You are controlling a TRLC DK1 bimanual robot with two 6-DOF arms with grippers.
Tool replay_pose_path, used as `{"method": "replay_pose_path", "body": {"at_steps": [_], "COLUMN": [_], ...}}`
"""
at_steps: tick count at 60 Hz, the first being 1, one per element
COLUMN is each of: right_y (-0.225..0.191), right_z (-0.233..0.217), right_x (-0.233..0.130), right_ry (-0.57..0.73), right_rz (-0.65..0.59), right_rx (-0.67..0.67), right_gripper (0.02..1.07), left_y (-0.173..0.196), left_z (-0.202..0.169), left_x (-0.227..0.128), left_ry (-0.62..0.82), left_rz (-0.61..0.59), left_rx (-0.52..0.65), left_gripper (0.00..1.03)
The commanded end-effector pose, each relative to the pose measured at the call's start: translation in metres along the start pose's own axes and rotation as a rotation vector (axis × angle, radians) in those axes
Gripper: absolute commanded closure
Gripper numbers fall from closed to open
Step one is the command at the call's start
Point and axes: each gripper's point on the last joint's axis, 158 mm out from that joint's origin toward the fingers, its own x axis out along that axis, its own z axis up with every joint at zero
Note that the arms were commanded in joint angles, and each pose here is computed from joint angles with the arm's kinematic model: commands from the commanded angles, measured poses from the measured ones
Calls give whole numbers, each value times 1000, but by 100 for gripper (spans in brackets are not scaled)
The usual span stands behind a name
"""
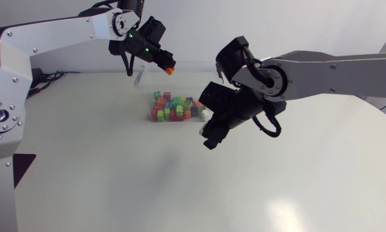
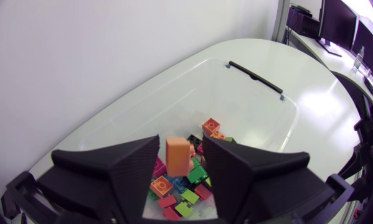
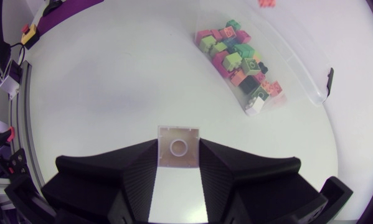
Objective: Place the duplo bricks in the container
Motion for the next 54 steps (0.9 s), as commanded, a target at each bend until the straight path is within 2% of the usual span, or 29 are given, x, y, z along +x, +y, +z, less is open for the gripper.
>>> {"method": "replay_pose_path", "body": {"at_steps": [1, 11, 25, 39, 54], "right_y": [-10, -26, -56, -81, -112], "right_z": [20, 44, 84, 111, 132], "right_x": [-17, -33, -52, -42, -22], "right_ry": [-57, -127, -247, -299, -333], "right_rz": [-17, -45, -100, -125, -150], "right_rx": [31, 59, 94, 118, 138], "right_gripper": [87, 87, 87, 86, 86], "left_y": [14, 15, 30, 49, 43], "left_z": [7, 12, 22, 17, 6], "left_x": [3, -8, -62, -121, -162], "left_ry": [-31, -54, -138, -180, -233], "left_rz": [26, 47, 144, 215, 252], "left_rx": [-27, -18, 0, -27, -24], "left_gripper": [3, 3, 4, 4, 4]}}
